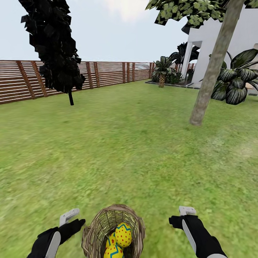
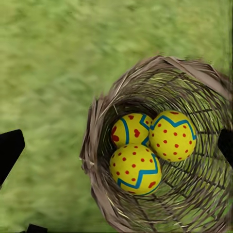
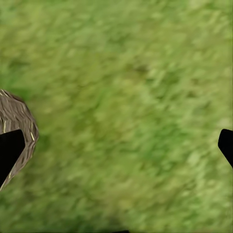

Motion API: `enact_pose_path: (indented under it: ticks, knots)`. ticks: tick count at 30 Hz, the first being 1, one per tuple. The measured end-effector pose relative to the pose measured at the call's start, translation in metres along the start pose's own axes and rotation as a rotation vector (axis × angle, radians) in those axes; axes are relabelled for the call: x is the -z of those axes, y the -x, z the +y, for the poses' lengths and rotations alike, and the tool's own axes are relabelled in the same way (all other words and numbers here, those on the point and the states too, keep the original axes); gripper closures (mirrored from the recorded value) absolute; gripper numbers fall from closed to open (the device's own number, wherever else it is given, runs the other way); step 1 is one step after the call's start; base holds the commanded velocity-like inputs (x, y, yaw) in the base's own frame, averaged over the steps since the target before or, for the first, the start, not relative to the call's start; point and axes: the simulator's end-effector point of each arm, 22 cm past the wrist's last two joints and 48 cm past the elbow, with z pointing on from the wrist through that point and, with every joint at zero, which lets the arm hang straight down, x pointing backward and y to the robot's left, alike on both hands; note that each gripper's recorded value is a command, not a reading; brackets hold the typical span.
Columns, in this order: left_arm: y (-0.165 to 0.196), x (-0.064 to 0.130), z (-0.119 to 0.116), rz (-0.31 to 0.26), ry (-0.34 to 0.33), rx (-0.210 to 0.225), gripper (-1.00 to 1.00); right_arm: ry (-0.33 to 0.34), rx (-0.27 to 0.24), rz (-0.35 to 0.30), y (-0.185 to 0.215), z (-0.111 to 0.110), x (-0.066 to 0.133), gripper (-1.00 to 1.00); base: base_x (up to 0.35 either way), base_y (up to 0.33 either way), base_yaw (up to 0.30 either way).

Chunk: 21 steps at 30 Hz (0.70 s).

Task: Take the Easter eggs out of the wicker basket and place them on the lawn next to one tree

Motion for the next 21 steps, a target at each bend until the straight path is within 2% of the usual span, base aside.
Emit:
enact_pose_path:
  ticks: [2, 8, 14, 21]
  knots:
    - [0.01, 0.001, -0.004, -0.023, -0.009, -0.003, -1.0, 0.0, 0.001, 0.0, -0.002, 0.0, -0.003, -1.0, 0.0, 0.0, 0.0]
    - [0.018, -0.003, -0.01, -0.04, -0.019, -0.006, -1.0, 0.001, 0.001, 0.0, -0.004, 0.001, -0.008, -1.0, 0.0, 0.0, 0.0]
    - [0.012, -0.009, -0.004, -0.029, -0.01, -0.004, -1.0, 0.001, 0.002, 0.0, -0.006, 0.001, -0.011, -1.0, 0.0, 0.0, 0.0]
    - [-0.006, -0.024, 0.006, -0.003, 0.003, 0.002, -1.0, 0.001, 0.002, -0.005, -0.01, 0.001, -0.021, -1.0, 0.0, 0.0, 0.0]
